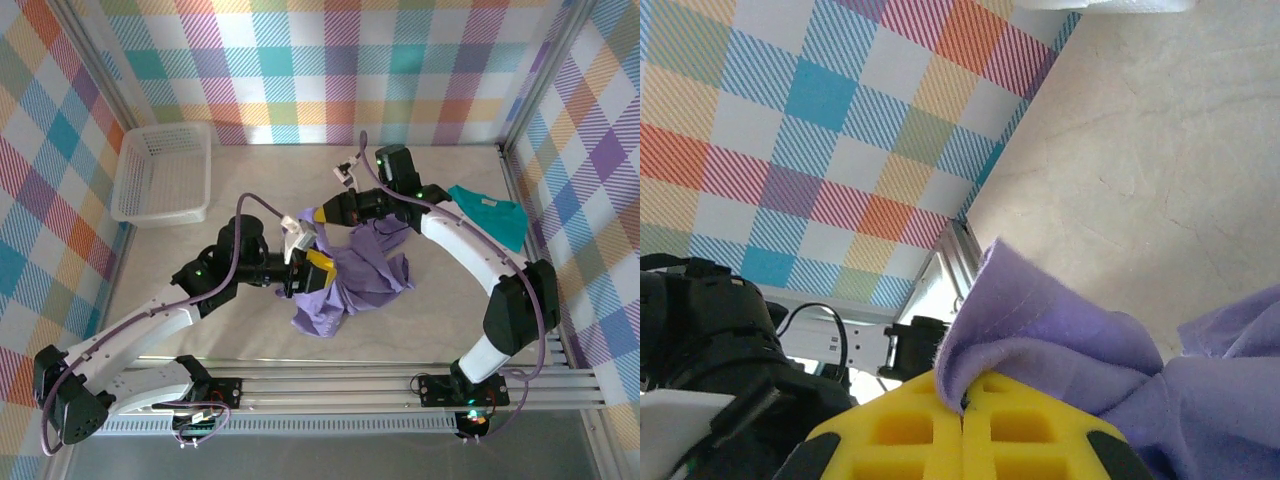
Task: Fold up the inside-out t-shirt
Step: Turn the T-shirt inside out at the center of the table.
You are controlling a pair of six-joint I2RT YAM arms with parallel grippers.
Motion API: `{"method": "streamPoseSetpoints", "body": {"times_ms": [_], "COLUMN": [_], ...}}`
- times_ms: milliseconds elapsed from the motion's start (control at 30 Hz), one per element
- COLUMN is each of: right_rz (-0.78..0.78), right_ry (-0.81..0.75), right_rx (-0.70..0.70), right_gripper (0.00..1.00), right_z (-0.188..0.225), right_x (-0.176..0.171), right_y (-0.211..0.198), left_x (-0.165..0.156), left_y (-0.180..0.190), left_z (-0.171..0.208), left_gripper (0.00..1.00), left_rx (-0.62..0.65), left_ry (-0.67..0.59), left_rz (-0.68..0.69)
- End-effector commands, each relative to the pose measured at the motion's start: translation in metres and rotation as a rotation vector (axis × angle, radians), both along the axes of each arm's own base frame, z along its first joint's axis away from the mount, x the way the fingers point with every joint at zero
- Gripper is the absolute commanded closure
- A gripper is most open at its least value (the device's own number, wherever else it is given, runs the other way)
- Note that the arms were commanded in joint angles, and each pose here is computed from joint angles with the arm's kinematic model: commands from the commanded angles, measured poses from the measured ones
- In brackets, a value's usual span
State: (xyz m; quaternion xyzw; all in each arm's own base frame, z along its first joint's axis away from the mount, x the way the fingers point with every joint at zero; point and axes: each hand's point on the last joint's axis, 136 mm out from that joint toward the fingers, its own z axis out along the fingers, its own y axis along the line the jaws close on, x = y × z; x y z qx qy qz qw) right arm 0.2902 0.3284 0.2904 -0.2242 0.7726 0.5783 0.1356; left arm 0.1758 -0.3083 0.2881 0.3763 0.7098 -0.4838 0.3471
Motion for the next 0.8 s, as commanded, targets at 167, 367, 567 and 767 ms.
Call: {"method": "streamPoseSetpoints", "body": {"times_ms": [167,367,567,767], "right_rz": [0.017,-0.016,-0.019,-0.018], "right_ry": [-0.090,-0.132,-0.127,-0.120], "right_rx": [-0.033,-0.063,-0.056,-0.047], "right_gripper": [1.00,1.00,1.00,1.00], "right_z": [0.000,-0.001,-0.003,-0.003], "right_x": [0.000,0.002,0.003,0.001], "right_y": [-0.008,-0.013,-0.012,-0.012], "left_x": [0.036,0.082,0.096,0.124], "left_y": [0.033,0.106,0.105,0.089], "left_z": [0.006,-0.016,-0.046,-0.053], "left_gripper": [0.60,0.41,0.30,0.27], "left_rx": [0.053,0.160,0.262,0.310], "left_ry": [-0.082,-0.020,0.109,0.116], "left_rz": [0.318,0.793,0.864,0.892]}}
